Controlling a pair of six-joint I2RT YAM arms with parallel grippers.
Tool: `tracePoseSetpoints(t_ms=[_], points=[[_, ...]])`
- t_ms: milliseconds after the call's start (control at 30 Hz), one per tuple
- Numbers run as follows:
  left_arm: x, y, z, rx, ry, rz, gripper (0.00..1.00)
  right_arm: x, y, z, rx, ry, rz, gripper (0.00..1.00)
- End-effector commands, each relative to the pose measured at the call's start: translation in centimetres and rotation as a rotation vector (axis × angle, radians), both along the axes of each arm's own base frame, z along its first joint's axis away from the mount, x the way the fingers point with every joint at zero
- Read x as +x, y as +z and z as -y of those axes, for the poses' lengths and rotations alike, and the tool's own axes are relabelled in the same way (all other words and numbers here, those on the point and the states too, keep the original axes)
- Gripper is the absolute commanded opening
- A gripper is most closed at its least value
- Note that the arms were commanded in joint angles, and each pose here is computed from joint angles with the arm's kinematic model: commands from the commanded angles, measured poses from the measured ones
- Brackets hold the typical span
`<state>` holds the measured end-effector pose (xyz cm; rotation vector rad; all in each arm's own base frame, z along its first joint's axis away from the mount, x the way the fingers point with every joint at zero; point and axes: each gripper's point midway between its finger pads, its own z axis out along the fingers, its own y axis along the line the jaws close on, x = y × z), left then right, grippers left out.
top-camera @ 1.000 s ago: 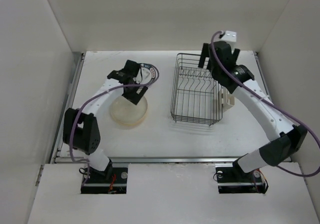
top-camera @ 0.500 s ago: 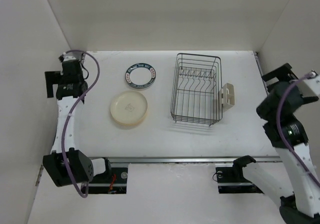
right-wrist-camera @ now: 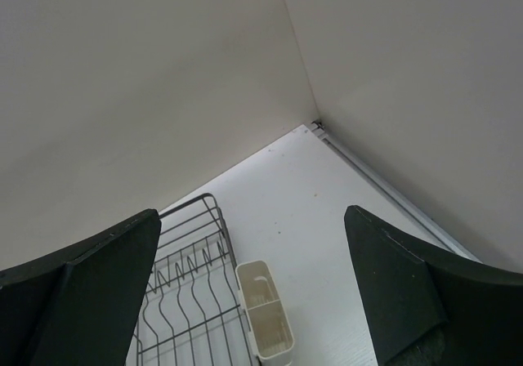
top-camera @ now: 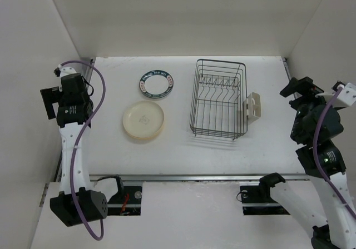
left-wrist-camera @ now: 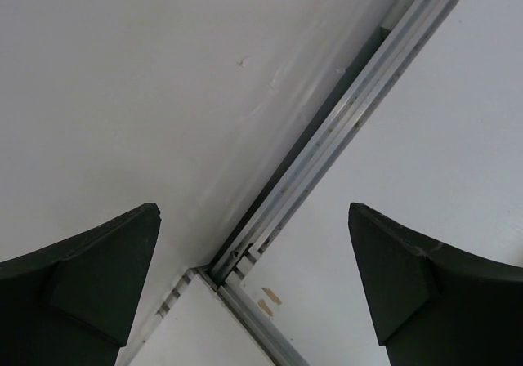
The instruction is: Unload the plates from the dish rack
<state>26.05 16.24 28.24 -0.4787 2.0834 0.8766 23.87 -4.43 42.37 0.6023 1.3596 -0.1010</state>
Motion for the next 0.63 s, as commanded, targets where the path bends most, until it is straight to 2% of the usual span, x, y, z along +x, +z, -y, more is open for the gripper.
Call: tracePoseSetpoints(t_ms=[0,367,600], points=[[-0.8,-0.1,0.3,-0.033,0.017,0.041,1.00,-0.7,-0.1,-0.2,0.033,0.026,0.021,1.00],[-0.3,-0.7,1.6,-0.101,-0.038,0.059,1.00,-1.0,-2.0,-0.8,0.112,0.050,-0.038,1.00],[0.0,-1.2,1.9,-0.119,-0.057,0.043,1.00,-0.8,-2.7,-0.9,0.111,0.049,-0.066,1.00]])
